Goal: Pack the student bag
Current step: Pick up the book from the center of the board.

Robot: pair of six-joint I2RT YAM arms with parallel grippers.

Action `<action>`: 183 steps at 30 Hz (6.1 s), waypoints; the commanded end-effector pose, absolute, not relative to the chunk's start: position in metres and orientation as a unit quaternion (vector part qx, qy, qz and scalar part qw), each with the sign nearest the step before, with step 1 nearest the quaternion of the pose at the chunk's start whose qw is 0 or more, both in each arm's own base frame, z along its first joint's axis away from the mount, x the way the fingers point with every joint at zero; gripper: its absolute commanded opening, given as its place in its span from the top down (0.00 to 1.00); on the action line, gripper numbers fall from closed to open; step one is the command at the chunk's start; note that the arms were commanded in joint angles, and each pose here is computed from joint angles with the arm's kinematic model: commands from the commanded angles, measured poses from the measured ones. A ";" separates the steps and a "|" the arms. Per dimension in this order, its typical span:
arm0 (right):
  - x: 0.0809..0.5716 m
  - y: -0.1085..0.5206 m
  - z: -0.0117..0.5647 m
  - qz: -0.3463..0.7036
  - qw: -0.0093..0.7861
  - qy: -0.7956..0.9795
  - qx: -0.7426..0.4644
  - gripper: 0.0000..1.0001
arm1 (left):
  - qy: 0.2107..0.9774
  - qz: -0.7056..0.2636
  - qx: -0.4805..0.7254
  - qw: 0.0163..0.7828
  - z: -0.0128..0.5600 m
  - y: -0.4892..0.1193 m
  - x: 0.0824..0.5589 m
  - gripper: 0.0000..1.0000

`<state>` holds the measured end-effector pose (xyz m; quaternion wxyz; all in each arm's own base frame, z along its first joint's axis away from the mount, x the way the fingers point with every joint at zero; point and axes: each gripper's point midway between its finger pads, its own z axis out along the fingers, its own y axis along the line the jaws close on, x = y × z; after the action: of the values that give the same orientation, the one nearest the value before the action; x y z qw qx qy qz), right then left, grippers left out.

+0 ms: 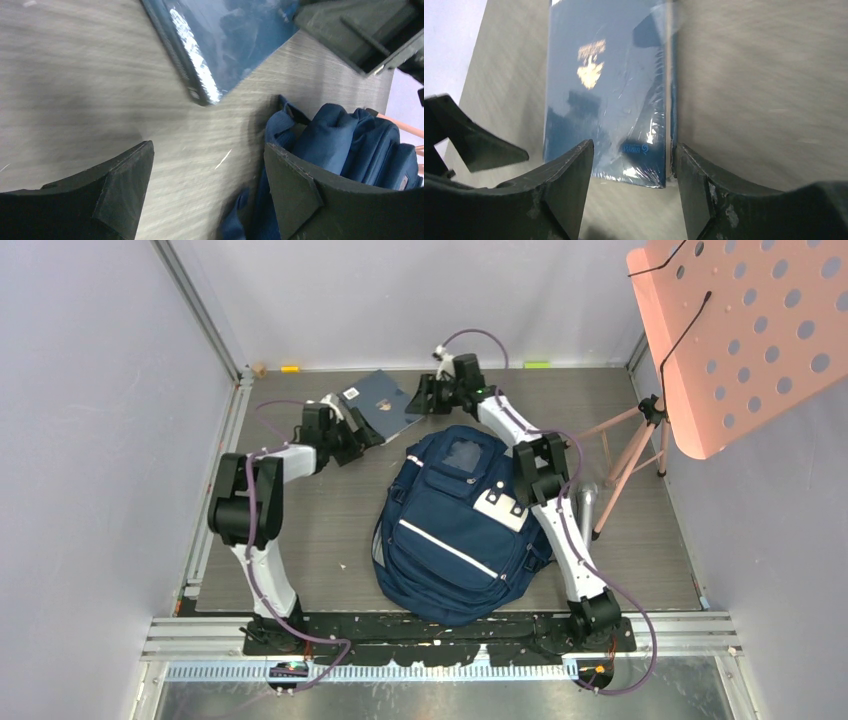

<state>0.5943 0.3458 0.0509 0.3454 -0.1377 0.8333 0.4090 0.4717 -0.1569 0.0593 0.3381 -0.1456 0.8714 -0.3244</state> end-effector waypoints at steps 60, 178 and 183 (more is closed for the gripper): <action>0.310 0.449 0.085 0.344 0.192 0.905 -0.160 0.51 | 0.867 -0.288 -0.228 0.337 0.092 -0.077 0.269 0.20; 0.365 0.375 0.122 0.258 0.274 0.917 -0.136 0.32 | 0.873 -0.404 -0.029 0.271 0.045 -0.172 0.281 0.42; 0.357 0.391 0.116 0.309 0.239 0.911 -0.129 0.45 | 0.874 -0.403 -0.029 0.271 0.043 -0.172 0.279 0.42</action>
<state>0.3619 0.3694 0.0961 0.2526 -0.1235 0.9281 0.2442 0.2828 -0.1718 0.0543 0.2733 -0.0412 0.8675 -0.4137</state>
